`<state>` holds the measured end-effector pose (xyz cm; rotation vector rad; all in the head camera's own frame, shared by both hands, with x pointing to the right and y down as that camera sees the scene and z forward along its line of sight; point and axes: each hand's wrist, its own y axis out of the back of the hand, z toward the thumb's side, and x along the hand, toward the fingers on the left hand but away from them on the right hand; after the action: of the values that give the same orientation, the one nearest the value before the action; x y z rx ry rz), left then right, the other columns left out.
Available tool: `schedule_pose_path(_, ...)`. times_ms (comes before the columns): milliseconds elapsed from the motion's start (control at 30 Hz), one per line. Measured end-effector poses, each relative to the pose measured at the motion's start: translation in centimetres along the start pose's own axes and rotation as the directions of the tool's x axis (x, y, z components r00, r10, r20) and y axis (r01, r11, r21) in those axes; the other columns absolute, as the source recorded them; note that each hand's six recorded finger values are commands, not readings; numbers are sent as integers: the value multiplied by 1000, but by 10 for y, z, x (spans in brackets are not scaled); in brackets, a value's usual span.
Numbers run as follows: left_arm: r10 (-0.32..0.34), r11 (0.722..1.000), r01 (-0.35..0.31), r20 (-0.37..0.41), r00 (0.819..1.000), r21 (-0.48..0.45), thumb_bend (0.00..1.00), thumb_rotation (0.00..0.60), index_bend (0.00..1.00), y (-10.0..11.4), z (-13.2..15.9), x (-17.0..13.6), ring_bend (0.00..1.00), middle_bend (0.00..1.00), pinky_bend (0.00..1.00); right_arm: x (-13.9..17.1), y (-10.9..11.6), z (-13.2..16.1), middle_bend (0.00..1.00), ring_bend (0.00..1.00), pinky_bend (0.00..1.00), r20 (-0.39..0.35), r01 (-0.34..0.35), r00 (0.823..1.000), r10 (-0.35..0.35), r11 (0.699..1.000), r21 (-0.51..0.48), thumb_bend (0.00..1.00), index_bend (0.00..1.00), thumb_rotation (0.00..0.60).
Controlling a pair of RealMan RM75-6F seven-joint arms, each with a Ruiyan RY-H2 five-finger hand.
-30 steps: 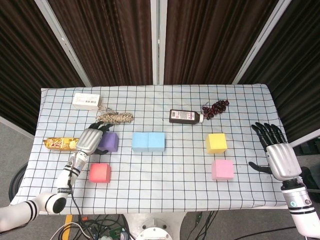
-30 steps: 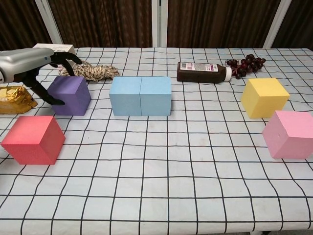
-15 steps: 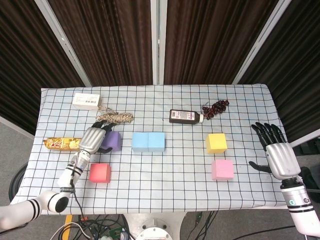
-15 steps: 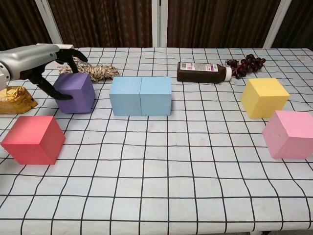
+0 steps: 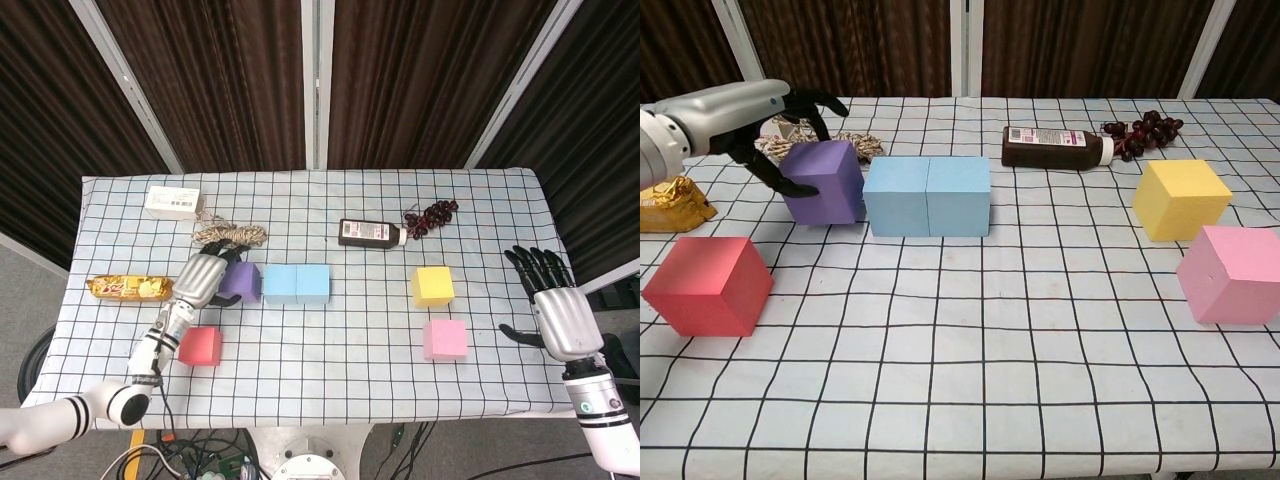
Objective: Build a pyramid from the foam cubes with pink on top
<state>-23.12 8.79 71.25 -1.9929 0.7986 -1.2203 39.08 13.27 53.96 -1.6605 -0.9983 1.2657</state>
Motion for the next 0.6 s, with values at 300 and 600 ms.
schedule_pose_path(300,1,1000,-1,-4,1000,-3,206,600,162,-9,6,5,111,407,161,2,0,-3,62,0,0,8,-1,1000,1,1000,-1,0,0,600)
schedule_pose_path(600,-2,1000,1,-11,1000,-11,206,600,162,-15,8,5,113,412,161,3,1,-5,62,0,0,13,0,1000,0,1000,5,0,0,600)
